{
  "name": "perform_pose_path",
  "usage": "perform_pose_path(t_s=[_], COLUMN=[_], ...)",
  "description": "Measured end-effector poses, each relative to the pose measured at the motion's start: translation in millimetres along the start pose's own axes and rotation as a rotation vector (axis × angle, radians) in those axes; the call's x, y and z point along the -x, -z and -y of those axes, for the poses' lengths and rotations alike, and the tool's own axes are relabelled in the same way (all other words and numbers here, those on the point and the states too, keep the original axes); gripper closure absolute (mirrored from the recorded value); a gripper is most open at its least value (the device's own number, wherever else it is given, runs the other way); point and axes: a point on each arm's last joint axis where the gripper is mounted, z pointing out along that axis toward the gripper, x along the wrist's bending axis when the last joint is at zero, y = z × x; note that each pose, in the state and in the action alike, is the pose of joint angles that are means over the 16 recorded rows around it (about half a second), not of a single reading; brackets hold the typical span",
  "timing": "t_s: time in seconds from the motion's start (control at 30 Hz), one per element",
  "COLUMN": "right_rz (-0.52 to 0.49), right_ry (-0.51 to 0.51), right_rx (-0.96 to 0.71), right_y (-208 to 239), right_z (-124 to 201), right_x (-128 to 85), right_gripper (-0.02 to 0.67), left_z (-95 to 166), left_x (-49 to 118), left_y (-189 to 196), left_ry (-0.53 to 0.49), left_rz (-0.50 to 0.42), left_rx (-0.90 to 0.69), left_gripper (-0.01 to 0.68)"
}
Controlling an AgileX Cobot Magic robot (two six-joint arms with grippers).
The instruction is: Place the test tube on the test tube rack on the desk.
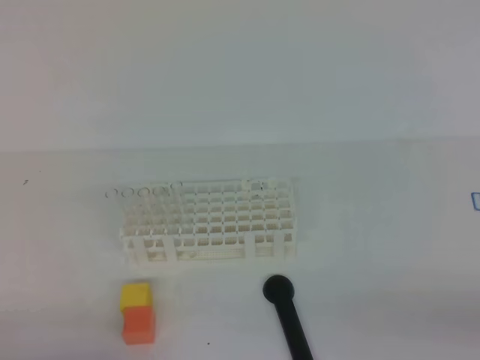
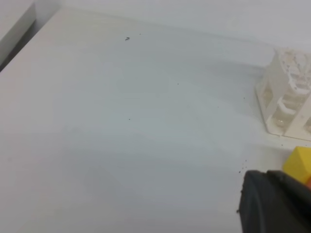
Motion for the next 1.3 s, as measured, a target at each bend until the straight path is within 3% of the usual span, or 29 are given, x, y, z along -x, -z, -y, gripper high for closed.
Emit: perform_pose_path(t_s=[0.2,0.43,1.3], right_rz=[-0.061,-0.084,-0.090], right_ry=[-0.150,-0.226,-0.249], right_rx=[-0.187,-0.338,-0.391], right_y=[3.2,8.1,9.9], right_z=[17.6,30.6,34.2], right_x=[-7.2,-11.3,-12.5], right_gripper=[0.650,0.650,0.650], left_z=[2.0,2.0,1.7], left_x=[-0.1,-0.1,-0.1], left_y=[-0.6,-0.6,-0.7], left_ry=[0.000,-0.001,-0.001], left_rz=[0.000,-0.001,-0.001], left_rx=[-0.006,-0.006,-0.005], left_gripper=[0.674,0.674,0.674])
